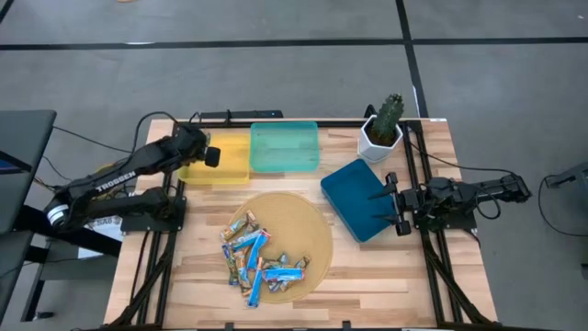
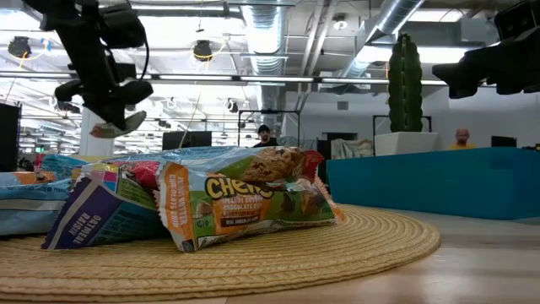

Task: Pick and place Granola Bars by type
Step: Put the red granola bar into the yellow bin, then put the middle red granola bar into the yellow bin

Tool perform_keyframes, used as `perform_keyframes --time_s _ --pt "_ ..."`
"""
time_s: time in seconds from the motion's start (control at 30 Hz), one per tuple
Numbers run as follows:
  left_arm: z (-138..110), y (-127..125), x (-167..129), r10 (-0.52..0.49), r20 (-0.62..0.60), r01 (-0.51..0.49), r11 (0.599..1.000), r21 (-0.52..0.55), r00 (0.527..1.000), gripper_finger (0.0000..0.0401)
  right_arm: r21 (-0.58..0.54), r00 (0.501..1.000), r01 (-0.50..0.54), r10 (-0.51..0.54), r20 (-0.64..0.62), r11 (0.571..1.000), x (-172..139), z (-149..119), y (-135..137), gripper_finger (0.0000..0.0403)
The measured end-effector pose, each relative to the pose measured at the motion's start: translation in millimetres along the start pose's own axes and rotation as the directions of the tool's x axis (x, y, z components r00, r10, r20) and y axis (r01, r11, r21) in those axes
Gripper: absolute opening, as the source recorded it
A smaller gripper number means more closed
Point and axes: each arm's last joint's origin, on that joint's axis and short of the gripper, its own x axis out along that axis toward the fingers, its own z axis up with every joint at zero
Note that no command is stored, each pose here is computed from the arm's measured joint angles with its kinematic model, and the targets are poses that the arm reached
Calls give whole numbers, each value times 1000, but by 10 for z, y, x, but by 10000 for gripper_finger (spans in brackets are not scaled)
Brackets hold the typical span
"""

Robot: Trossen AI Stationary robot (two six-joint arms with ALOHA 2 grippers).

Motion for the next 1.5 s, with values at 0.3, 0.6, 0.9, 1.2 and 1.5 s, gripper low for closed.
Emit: perform_keyframes --time_s 0.3,0.6,0.9,1.2,1.5 --pt "-40 -46 285 113 -152 -111 994 22 982 20 0 1000 0 0 0 1000 0 0 0 244" --pt "-129 -83 597 139 -361 -127 990 58 922 20 0 1000 0 0 0 1000 0 1 0 244" --pt "-131 -17 718 185 -405 -182 982 47 895 20 0 1000 0 0 0 1000 0 1 0 244" --pt "-112 26 728 249 -372 -247 967 55 894 35 0 1000 0 0 0 1000 0 0 0 244" --pt "-113 26 728 248 -373 -246 968 55 894 97 0 1000 0 0 0 1000 0 1 0 244"
